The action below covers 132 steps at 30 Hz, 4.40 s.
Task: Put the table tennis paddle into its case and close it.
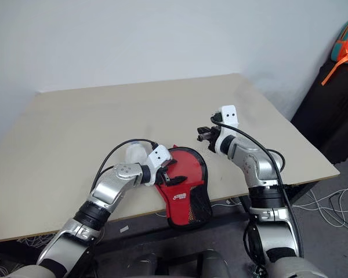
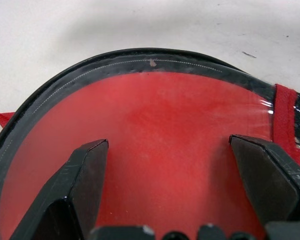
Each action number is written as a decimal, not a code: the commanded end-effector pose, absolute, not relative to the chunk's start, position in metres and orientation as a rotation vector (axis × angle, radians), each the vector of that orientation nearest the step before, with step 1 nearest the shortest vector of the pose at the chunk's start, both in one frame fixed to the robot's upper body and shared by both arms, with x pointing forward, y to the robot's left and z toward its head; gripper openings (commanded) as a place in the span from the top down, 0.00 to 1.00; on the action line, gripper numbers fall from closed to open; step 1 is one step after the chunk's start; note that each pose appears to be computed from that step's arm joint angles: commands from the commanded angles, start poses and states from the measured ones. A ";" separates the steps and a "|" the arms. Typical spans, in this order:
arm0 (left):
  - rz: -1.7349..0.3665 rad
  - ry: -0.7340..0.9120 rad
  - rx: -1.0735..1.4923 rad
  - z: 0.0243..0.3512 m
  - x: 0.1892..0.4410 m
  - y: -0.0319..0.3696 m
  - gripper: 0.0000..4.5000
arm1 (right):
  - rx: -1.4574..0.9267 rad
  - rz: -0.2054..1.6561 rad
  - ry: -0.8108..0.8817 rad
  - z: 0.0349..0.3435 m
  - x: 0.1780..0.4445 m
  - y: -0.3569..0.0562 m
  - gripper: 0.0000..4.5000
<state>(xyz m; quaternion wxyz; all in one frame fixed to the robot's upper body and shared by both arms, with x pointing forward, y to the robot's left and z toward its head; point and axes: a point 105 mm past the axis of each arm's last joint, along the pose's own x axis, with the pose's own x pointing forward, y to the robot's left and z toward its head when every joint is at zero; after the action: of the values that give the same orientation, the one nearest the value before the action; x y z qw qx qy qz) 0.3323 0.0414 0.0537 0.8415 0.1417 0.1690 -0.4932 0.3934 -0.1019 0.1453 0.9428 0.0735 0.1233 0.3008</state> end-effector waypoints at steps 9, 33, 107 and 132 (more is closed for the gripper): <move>-1.084 0.290 0.272 0.089 0.313 0.055 0.09 | 0.128 0.624 0.240 0.147 0.395 -0.103 1.00; -0.830 0.181 0.138 0.166 0.349 0.152 0.08 | 0.114 0.845 0.379 0.114 0.356 -0.057 0.43; -0.714 0.339 0.098 0.132 0.452 0.035 0.83 | -0.040 0.834 0.598 0.047 0.323 -0.032 0.42; -1.020 0.345 0.190 0.112 0.421 -0.003 0.51 | -0.056 0.839 0.555 0.052 0.325 -0.034 0.42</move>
<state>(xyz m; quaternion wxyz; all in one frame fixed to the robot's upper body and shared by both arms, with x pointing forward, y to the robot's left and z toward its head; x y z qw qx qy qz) 0.4187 -0.0019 0.0949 0.8586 0.0949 0.1913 -0.4660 0.3282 -0.0320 0.0581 0.8801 -0.0226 0.2533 0.4009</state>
